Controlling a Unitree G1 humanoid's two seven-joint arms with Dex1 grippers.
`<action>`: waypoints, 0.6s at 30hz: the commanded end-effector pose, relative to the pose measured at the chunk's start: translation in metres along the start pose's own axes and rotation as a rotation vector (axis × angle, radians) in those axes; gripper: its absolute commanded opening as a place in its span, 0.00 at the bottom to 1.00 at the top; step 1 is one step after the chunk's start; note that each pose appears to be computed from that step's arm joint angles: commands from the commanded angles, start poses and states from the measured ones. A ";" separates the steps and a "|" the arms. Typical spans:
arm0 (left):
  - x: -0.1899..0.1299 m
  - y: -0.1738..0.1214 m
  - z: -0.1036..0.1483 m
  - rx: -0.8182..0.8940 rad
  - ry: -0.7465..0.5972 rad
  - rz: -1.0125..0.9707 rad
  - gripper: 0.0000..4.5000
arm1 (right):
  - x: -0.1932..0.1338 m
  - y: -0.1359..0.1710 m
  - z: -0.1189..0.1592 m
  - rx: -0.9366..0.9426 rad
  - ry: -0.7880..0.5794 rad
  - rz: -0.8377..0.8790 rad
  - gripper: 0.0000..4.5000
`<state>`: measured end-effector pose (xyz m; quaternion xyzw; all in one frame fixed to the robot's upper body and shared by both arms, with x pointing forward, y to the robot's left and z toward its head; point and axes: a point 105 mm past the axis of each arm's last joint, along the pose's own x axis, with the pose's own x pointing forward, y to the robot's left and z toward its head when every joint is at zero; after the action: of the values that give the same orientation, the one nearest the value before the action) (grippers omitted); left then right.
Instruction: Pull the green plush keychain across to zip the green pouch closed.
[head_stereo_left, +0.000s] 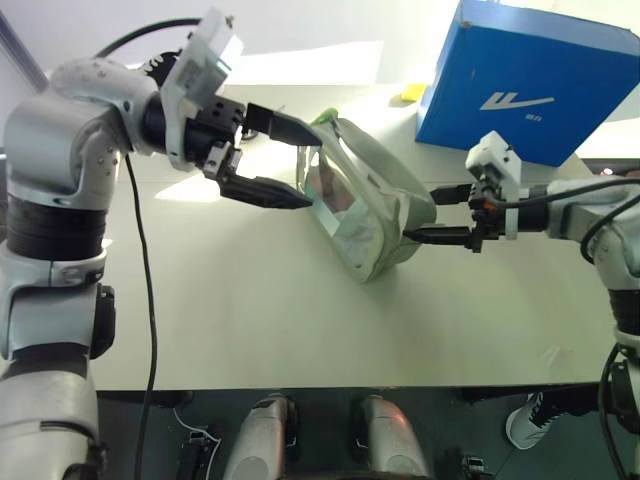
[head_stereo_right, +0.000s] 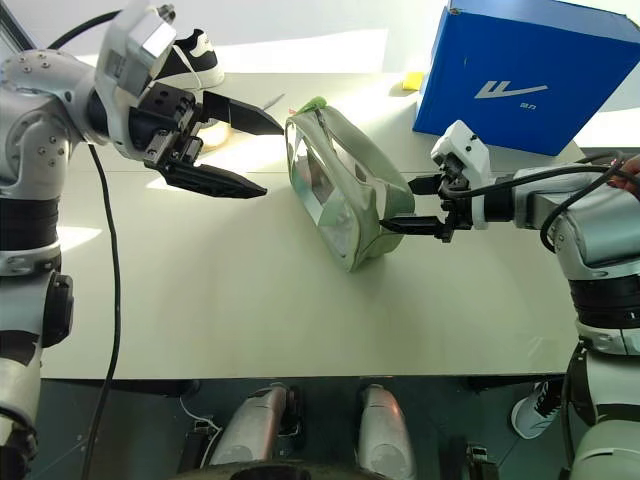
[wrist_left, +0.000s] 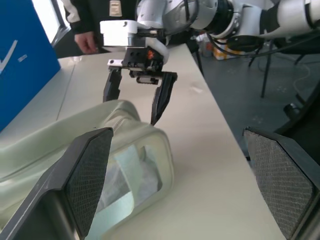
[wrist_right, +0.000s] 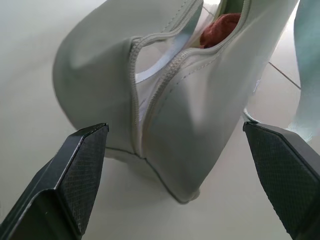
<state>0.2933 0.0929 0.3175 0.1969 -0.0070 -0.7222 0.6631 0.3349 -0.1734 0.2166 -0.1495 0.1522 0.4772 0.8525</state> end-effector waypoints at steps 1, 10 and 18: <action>-0.003 -0.001 0.006 0.045 0.010 0.019 1.00 | -0.002 -0.009 0.018 -0.077 -0.045 -0.039 0.62; -0.007 0.002 -0.004 0.030 0.036 0.043 1.00 | -0.006 -0.067 0.038 -0.497 0.137 -0.189 0.01; -0.008 0.003 -0.007 0.014 0.027 0.060 1.00 | 0.021 -0.081 0.030 -0.452 0.137 -0.159 0.01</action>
<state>0.3018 0.1000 0.3032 0.2029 0.0125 -0.7034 0.6811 0.4145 -0.1831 0.2372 -0.3665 0.1001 0.4312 0.8183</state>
